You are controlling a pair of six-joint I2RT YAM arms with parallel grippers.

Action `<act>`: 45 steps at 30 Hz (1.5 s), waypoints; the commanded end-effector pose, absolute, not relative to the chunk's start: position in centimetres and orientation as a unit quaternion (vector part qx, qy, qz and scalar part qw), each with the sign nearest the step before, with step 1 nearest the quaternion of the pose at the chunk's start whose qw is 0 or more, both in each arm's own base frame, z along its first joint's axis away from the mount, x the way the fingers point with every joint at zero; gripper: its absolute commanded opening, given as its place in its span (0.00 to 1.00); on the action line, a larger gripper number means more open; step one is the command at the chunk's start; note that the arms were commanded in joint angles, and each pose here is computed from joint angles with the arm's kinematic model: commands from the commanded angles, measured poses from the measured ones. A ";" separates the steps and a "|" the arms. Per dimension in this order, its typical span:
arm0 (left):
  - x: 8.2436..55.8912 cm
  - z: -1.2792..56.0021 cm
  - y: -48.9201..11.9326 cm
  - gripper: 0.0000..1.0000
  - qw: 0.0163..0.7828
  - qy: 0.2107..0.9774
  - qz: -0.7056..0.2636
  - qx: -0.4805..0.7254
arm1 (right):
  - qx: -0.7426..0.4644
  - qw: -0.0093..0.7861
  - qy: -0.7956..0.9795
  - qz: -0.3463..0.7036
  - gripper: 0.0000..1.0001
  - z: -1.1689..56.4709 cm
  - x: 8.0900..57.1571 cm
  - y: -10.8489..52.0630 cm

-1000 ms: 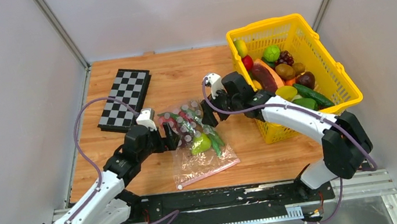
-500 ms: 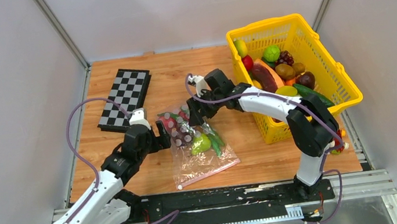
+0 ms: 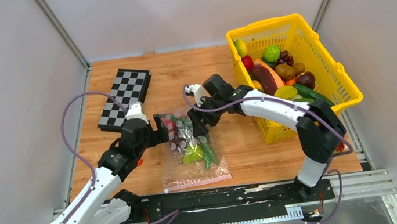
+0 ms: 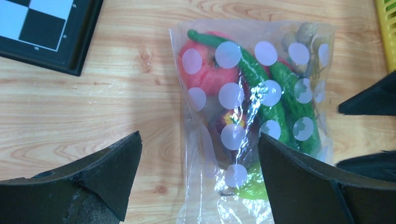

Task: Place the food in the zip-top bag and seal the zipper
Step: Adjust the zipper food storage bag at the center of the board, then reset both arms

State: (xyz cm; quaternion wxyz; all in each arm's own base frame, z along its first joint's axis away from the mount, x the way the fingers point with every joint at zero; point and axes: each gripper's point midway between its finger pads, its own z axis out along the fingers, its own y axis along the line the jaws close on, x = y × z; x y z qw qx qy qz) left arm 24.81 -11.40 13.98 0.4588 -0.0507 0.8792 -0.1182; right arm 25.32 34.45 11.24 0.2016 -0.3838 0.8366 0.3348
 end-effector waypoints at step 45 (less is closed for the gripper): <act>27.1 32.0 -6.2 1.00 0.594 0.796 -0.104 -0.058 | 0.002 0.657 0.737 0.157 1.00 37.8 31.1 8.6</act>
